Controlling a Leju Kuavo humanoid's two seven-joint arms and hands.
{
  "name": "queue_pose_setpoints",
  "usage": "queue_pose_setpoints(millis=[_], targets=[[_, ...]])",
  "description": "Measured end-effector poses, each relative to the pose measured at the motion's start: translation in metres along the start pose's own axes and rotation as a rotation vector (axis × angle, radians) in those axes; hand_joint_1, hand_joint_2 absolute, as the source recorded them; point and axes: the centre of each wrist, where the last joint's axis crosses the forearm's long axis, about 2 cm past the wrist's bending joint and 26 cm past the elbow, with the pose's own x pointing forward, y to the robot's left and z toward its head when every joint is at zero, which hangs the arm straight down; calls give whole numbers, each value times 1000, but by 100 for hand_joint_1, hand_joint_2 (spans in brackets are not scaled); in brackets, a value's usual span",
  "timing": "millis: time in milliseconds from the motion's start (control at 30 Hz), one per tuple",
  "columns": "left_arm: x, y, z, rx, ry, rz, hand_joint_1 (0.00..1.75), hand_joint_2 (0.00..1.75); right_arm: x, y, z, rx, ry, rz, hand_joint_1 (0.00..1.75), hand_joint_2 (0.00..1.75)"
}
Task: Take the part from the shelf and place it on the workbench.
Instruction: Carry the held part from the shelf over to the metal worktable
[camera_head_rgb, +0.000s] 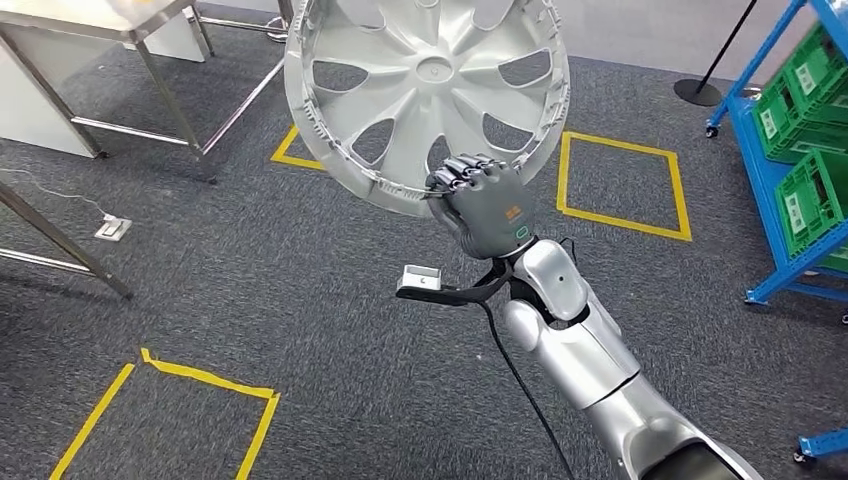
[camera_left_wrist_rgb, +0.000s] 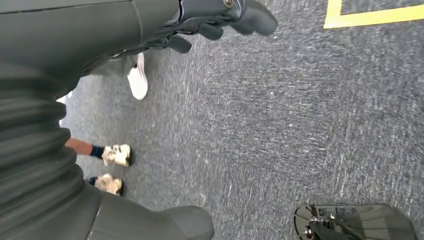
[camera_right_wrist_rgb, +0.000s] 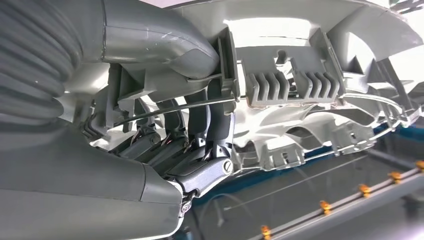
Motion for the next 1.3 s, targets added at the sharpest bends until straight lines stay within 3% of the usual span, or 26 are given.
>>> queue_pose_setpoints(millis=[667,1300], targets=[[0,-2,1,-4,-11,12,0,175,-4,-4,-11,-18,-24,7,175,175],[2,0,0,13,-7,9,0,175,-2,2,4,23,-9,28,175,175]])
